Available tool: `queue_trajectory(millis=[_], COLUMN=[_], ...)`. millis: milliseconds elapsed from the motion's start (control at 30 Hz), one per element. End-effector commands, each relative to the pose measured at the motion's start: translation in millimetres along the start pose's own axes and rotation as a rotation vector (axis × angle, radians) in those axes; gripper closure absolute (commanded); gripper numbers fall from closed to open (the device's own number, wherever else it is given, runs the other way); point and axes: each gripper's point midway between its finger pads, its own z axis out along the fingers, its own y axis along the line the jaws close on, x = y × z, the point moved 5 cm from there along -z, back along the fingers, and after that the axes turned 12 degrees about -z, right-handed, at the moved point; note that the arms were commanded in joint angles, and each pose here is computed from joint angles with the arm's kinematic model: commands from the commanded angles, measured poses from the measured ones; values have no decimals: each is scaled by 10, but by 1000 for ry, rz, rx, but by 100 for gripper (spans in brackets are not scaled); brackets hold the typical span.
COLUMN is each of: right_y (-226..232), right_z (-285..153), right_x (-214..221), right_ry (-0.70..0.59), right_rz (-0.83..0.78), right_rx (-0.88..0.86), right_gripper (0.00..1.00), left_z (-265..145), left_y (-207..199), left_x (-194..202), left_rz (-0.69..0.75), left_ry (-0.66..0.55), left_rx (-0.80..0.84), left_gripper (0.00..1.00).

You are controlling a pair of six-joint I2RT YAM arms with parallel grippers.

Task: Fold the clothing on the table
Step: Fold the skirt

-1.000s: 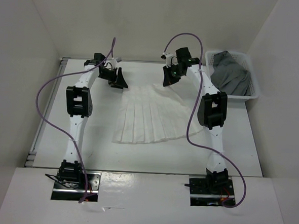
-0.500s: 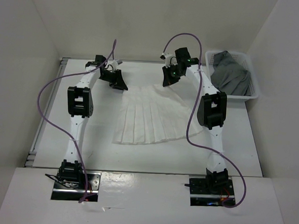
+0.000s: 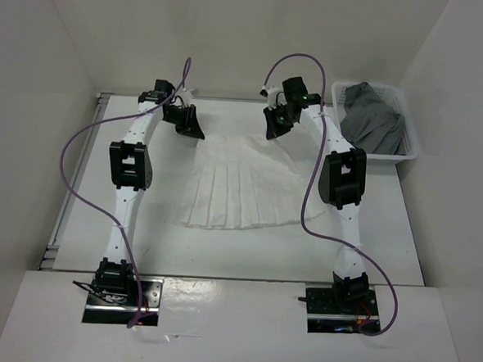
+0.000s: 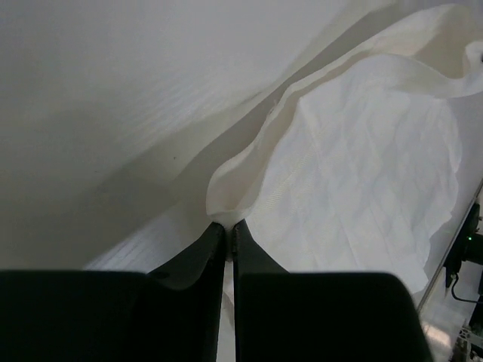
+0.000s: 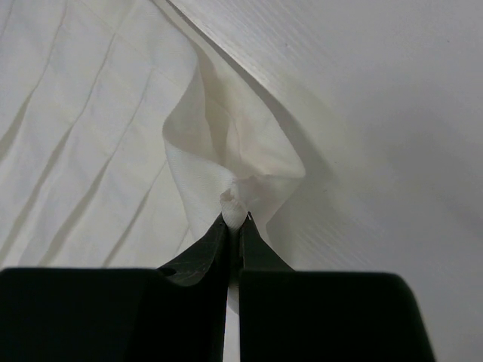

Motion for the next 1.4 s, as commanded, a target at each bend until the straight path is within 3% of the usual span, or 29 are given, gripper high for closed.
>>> queue_trajectory(millis=[0,233,600,1000,1367], right_y=[-14,-168,-533,-390,-153], right_z=[-344,-508,-821,-915,-1143], right_x=[-302,-466,-695,-491,-231], right_ry=[-77,-108,-167,-129,-108], right_rz=[-53,-50,6,19,-40], right_rx=[101,229,419,410,396], right_gripper=[100,100,100,100,100], left_z=[-311,-515,-777,-1142,-1106], left_y=[-285,-647,-894,-1330,-1486], left_x=[-234,-306,-381,-309,177], left_rz=[104,191,272,344,366], left_ry=[-84,-122,-170,-208,-104], left_rx=[-45,-62,-93,-105,-79], left_gripper=[91,91,91,91,91])
